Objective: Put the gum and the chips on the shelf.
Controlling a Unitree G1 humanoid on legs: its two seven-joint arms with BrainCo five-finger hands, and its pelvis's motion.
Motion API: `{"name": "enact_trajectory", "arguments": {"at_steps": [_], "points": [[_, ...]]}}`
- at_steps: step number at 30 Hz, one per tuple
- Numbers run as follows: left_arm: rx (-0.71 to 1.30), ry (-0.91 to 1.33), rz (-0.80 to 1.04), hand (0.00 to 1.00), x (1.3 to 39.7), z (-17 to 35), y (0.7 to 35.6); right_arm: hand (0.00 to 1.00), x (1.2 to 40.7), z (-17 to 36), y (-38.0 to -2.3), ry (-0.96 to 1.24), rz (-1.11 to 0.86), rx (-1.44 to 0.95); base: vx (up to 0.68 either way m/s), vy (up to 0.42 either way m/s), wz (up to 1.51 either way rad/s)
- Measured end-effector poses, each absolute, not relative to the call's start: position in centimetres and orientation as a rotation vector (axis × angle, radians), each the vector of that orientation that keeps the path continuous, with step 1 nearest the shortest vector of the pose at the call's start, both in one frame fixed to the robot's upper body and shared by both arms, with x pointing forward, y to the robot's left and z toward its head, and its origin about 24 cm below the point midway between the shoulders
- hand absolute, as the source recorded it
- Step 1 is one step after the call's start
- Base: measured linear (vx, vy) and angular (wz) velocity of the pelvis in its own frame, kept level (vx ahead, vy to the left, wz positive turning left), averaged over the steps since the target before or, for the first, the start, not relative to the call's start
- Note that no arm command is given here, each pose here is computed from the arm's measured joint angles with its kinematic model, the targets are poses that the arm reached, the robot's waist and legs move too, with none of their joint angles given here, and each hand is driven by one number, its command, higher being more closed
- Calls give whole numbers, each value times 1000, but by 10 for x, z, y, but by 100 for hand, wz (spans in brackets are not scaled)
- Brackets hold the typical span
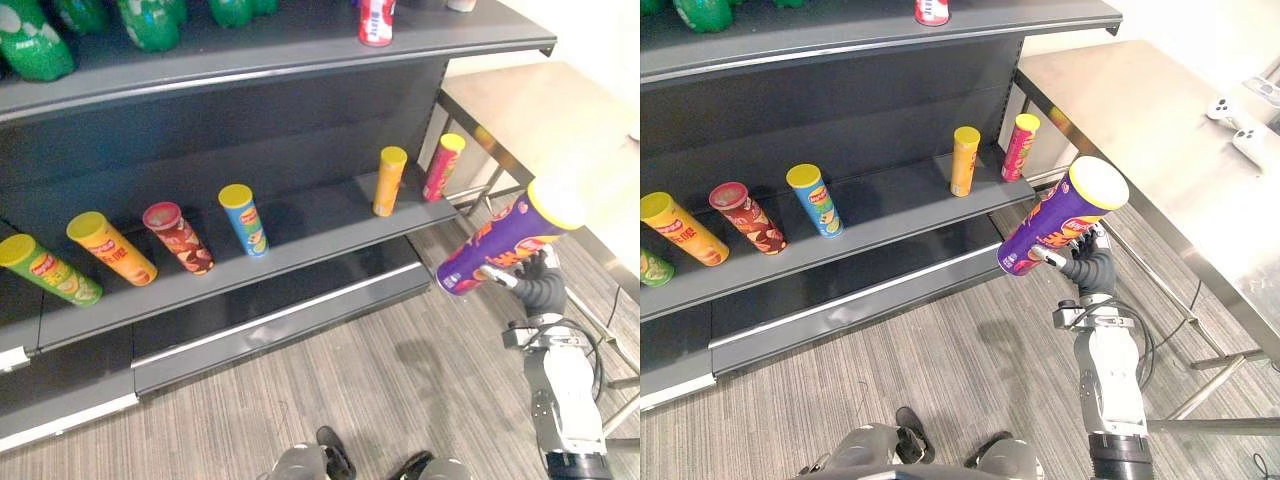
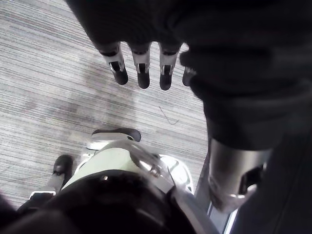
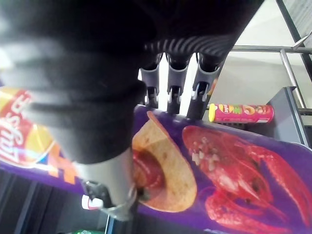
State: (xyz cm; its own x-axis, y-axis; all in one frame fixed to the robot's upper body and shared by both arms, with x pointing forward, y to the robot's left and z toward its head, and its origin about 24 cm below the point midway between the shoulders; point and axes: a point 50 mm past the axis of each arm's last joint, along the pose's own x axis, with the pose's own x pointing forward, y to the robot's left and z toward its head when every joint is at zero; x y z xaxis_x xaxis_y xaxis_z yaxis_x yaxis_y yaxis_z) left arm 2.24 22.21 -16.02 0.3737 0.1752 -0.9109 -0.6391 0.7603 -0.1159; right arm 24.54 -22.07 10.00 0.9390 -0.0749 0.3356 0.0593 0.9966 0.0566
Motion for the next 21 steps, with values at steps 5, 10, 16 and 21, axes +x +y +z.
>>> {"name": "enact_trajectory", "arguments": {"at_steps": [5, 10, 16, 21], "points": [[-502, 1071, 554, 0, 22, -161, 221, 100, 246, 99, -221, -339, -73, 46, 73, -23, -6], [-500, 1064, 554, 0, 23, -160, 221, 100, 246, 98, -222, -336, -76, 46, 72, -22, 2], [-499, 1064, 555, 0, 23, -160, 221, 100, 246, 98, -222, -336, -76, 45, 36, -23, 7], [-500, 1065, 556, 0, 23, -160, 221, 100, 246, 98, -221, -335, -69, 35, 1, -14, 2]]}}
